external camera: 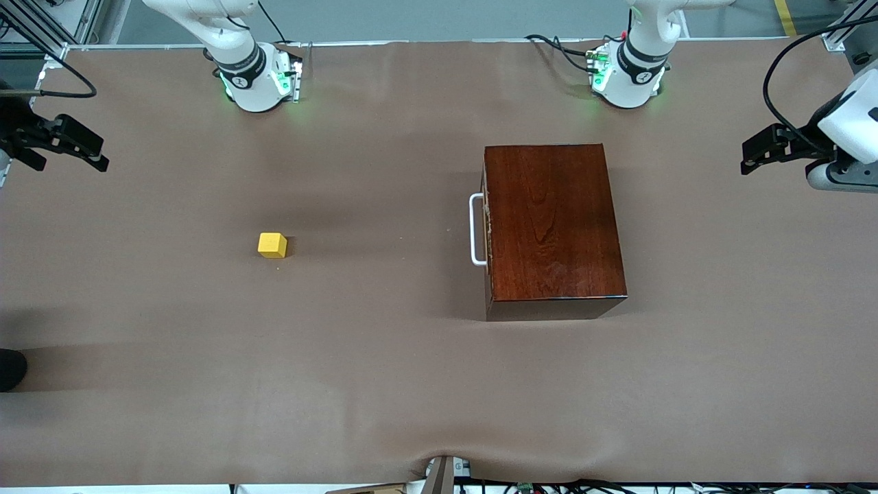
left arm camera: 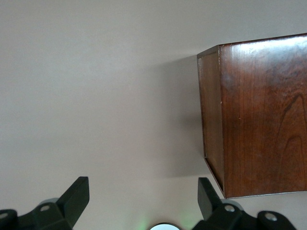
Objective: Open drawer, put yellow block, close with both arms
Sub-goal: 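Move the left gripper toward the white drawer handle of the wooden box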
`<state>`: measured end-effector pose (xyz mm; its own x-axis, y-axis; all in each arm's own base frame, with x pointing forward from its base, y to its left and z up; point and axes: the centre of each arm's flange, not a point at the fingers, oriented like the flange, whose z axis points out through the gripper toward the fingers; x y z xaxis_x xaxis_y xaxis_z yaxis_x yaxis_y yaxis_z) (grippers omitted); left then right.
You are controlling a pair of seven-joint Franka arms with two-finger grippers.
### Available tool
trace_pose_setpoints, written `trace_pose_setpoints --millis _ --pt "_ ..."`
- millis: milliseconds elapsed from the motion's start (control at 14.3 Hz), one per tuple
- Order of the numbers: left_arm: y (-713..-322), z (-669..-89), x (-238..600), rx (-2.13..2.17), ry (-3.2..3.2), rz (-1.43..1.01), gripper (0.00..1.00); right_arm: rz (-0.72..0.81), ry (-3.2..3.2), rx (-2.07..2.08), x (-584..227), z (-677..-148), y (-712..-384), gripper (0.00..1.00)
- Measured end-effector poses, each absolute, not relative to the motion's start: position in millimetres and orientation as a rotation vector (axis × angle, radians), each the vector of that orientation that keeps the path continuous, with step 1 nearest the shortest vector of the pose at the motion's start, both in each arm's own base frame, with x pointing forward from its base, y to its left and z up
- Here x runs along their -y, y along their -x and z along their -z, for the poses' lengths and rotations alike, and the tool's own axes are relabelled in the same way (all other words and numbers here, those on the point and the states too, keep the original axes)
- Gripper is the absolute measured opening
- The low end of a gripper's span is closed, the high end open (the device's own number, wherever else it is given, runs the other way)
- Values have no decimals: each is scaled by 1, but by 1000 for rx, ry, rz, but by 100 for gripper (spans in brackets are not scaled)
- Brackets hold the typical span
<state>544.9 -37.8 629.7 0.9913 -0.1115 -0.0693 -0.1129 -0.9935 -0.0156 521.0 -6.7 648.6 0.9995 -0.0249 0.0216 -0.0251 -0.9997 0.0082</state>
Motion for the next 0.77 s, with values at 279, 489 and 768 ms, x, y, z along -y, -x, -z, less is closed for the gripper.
trace_pose_setpoints --millis 279,489,768 --pt "-543 -632 49 -210 3113 -99 100 -33 -3133 39 7 -649 -521 100" --pt "-546 -622 42 -168 3094 -137 100 -33 -3133 39 7 -649 -521 100" --pt "-557 -601 43 -30 3095 -193 100 -33 -3133 39 7 -648 -521 100"
